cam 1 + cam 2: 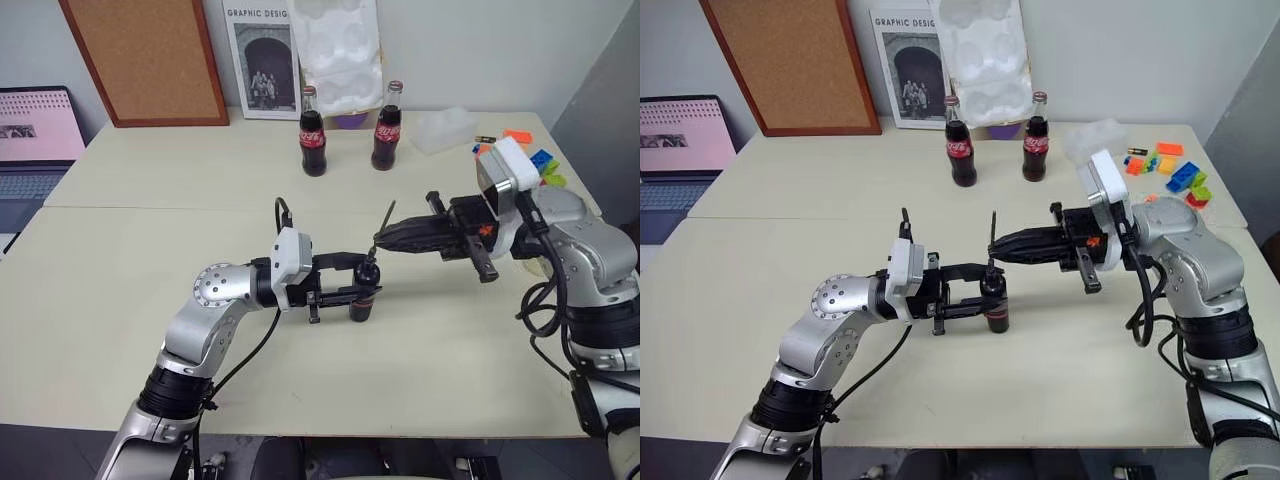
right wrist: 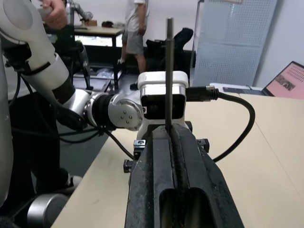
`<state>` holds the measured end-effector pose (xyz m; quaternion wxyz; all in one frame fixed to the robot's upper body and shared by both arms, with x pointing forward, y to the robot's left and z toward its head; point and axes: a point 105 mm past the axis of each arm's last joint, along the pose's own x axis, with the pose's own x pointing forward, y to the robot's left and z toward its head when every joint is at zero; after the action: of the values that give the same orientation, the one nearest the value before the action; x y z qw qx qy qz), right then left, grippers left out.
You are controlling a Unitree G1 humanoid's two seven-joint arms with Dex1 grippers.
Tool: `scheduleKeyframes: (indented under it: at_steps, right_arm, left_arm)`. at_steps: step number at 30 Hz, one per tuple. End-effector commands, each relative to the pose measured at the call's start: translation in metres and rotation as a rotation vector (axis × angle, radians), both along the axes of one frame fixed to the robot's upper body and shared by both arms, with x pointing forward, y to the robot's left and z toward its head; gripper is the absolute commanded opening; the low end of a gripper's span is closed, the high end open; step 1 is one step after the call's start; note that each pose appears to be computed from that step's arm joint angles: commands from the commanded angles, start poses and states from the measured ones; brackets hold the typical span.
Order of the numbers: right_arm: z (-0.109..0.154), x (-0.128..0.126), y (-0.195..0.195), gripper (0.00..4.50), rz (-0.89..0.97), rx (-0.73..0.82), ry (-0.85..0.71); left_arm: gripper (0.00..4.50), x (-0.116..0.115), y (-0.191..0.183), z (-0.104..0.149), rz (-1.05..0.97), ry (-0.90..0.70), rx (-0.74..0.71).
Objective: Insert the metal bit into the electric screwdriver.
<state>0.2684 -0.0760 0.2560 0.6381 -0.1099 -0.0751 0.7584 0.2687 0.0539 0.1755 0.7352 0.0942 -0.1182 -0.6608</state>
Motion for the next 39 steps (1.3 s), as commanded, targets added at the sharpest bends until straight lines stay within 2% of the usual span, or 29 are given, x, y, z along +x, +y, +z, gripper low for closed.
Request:
scheduleKeyframes:
  at_steps: [1, 11, 16, 24, 39]
  right_arm:
    - [-0.006, 0.003, 0.001, 0.00, 0.016, -0.094, -0.013]
    - [0.000, -0.004, 0.008, 0.00, 0.113, -0.182, -0.072]
    - [-0.001, 0.000, 0.007, 0.00, 0.107, -0.200, -0.073]
    - [0.006, 0.007, 0.003, 0.00, 0.059, -0.160, -0.039]
    - [0.012, -0.008, -0.001, 0.00, 0.065, -0.117, -0.004]
  left_arm:
    - [1.63, -0.004, -0.003, -0.002, -0.030, -0.014, 0.024]
    - [1.63, -0.005, -0.003, -0.002, -0.034, -0.018, 0.030]
    - [1.63, -0.005, -0.002, -0.003, -0.036, -0.020, 0.032]
    - [1.63, -0.004, 0.000, -0.004, -0.030, -0.023, 0.031]
    - [1.63, -0.003, 0.002, -0.003, -0.027, -0.011, 0.025]
